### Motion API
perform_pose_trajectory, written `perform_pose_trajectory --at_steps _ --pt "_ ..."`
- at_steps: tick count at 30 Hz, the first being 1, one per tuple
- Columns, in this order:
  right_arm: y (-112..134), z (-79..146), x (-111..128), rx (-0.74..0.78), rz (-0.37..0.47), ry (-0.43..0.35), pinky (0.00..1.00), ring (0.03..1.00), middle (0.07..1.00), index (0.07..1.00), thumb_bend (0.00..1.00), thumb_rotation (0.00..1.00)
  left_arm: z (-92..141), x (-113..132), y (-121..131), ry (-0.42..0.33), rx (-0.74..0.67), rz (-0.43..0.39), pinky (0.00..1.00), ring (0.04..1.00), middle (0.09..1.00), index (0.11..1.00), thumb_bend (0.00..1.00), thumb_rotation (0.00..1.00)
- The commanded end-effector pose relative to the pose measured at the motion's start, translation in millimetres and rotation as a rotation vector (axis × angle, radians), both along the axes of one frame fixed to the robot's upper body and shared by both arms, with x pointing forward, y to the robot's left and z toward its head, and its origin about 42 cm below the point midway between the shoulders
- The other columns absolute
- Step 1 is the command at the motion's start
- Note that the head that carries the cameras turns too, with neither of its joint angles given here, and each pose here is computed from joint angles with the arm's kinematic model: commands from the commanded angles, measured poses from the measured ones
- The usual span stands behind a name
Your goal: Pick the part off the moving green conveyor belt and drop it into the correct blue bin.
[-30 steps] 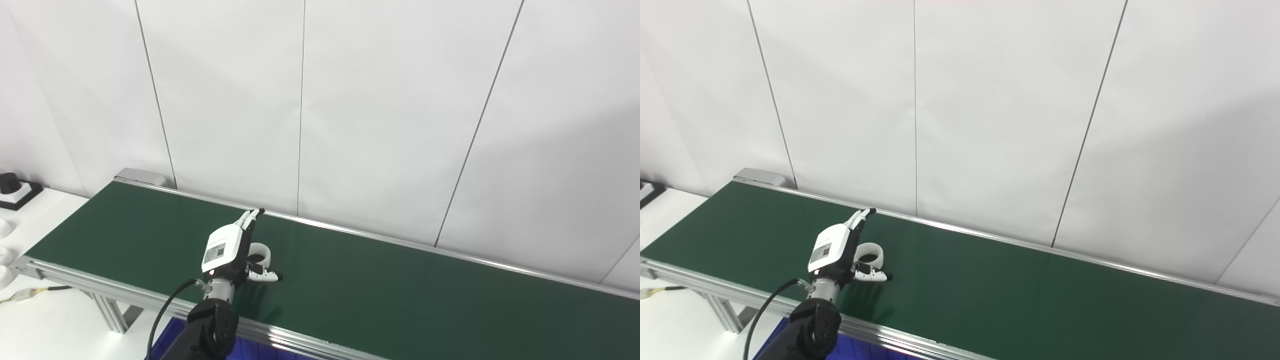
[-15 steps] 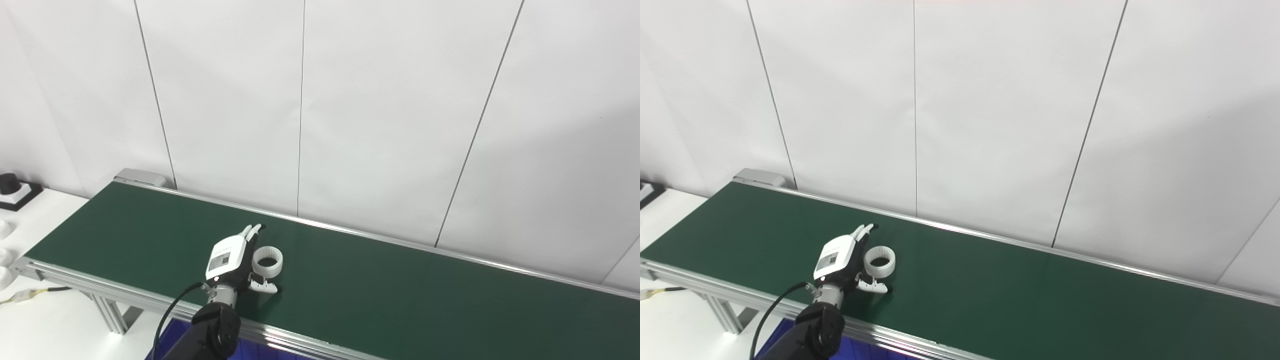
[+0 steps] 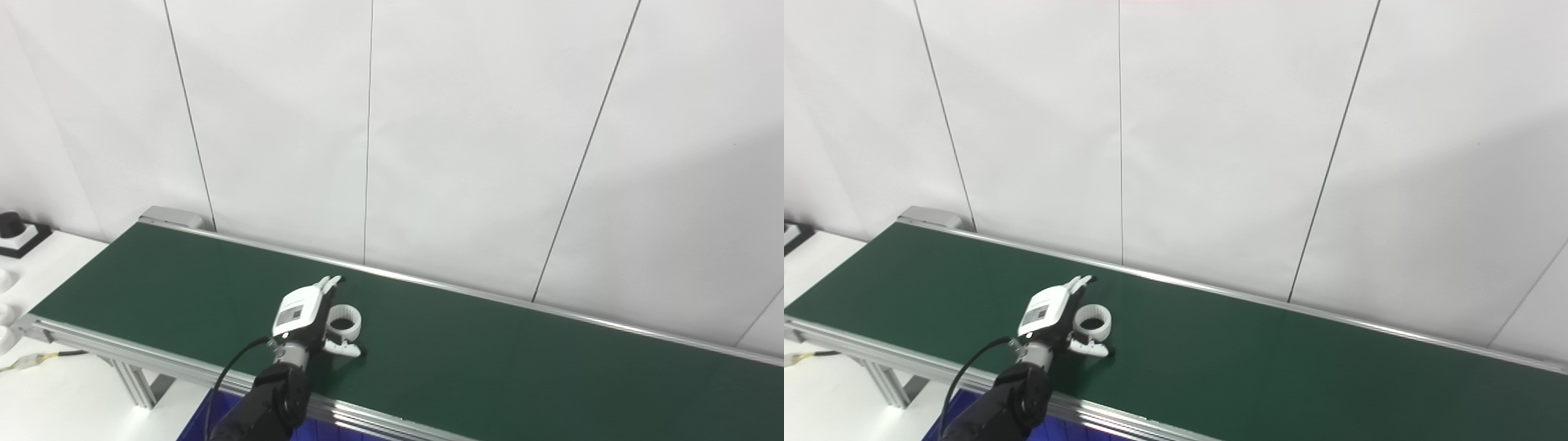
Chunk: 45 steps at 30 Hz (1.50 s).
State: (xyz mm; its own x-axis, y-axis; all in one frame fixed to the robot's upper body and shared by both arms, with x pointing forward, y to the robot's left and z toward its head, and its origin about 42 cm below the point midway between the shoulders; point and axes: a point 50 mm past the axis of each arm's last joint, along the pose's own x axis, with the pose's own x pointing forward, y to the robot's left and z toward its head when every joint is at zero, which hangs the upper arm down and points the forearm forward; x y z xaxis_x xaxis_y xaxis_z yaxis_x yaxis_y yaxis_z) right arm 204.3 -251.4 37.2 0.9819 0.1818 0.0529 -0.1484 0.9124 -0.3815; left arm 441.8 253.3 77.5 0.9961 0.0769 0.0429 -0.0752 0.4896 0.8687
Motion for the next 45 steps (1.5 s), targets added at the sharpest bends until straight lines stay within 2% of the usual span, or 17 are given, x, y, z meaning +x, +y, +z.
perform_pose_trajectory --at_steps 1,7,11,14,16,18,19,20,21,24,32,36,39,42,43,44,45 --pt "1 15 2 0.022 0.010 -0.103 0.68 0.751 0.775 0.832 0.92 0.48 33 24 -9 -0.090 0.000 -0.052 0.90 0.929 0.946 0.898 0.79 0.25" --pt "3 17 0 0.030 0.006 -0.108 0.69 0.758 0.778 0.832 0.92 0.49 37 27 -19 -0.053 0.040 -0.098 0.91 0.930 0.947 0.894 0.76 0.24" --pt "3 19 -1 0.033 0.006 -0.116 0.69 0.760 0.784 0.835 0.92 0.50 40 28 -23 -0.025 0.092 -0.106 0.87 0.880 0.903 0.858 0.67 0.12" --pt "4 20 -1 0.046 -0.001 -0.120 0.69 0.758 0.788 0.837 0.91 0.49 42 27 -25 -0.005 0.107 -0.096 0.77 0.812 0.814 0.788 0.61 0.02" --pt "4 21 -1 0.055 -0.005 -0.122 0.68 0.757 0.789 0.836 0.92 0.49 44 25 -28 0.009 0.134 -0.069 0.67 0.707 0.718 0.689 0.56 0.00" --pt "4 21 -1 0.059 -0.007 -0.123 0.69 0.759 0.791 0.838 0.91 0.49 46 23 -31 0.026 0.174 -0.042 0.49 0.545 0.534 0.626 0.54 0.00" --pt "4 21 -1 0.060 -0.007 -0.123 0.69 0.759 0.792 0.838 0.90 0.49 48 22 -32 0.054 0.192 -0.029 0.48 0.535 0.521 0.620 0.53 0.00" --pt "3 21 -1 0.059 -0.007 -0.123 0.69 0.759 0.794 0.840 0.90 0.50 49 22 -33 0.091 0.207 -0.020 0.52 0.582 0.561 0.632 0.54 0.00" --pt "3 22 -1 0.058 -0.005 -0.124 0.69 0.759 0.796 0.842 0.90 0.50 50 22 -35 0.129 0.224 -0.014 0.58 0.662 0.715 0.663 0.56 0.00" --pt "3 22 0 0.058 -0.008 -0.126 0.68 0.755 0.793 0.841 0.89 0.50 52 22 -35 0.212 0.251 -0.004 0.64 0.749 0.807 0.704 0.60 0.00" --pt "1 23 0 0.054 -0.011 -0.130 0.67 0.755 0.794 0.841 0.91 0.54 51 22 -34 0.332 0.283 0.004 0.67 0.831 0.896 0.770 0.67 0.00" --pt "1 22 0 0.056 -0.019 -0.131 0.66 0.749 0.791 0.840 0.92 0.56 51 25 -34 0.406 0.276 -0.005 0.65 0.868 0.964 0.811 0.69 0.08" --pt "0 22 0 0.054 -0.021 -0.132 0.66 0.746 0.790 0.840 0.92 0.55 49 26 -33 0.464 0.262 -0.014 0.62 0.859 0.976 0.807 0.69 0.08" --pt "1 22 1 0.054 -0.024 -0.132 0.66 0.744 0.789 0.839 0.92 0.56 46 22 -32 0.442 0.266 -0.013 0.56 0.784 0.922 0.771 0.68 0.03" --pt "1 22 1 0.053 -0.025 -0.132 0.66 0.743 0.788 0.837 0.93 0.56 46 21 -32 0.419 0.263 -0.015 0.53 0.735 0.865 0.744 0.66 0.02" --pt "1 22 1 0.047 -0.024 -0.135 0.65 0.739 0.786 0.837 0.93 0.57 46 19 -31 0.390 0.247 -0.015 0.52 0.677 0.773 0.614 0.58 0.03" --pt "1 22 1 0.043 -0.024 -0.136 0.65 0.739 0.785 0.837 0.92 0.57 46 18 -31 0.362 0.225 -0.013 0.52 0.670 0.761 0.591 0.57 0.03"
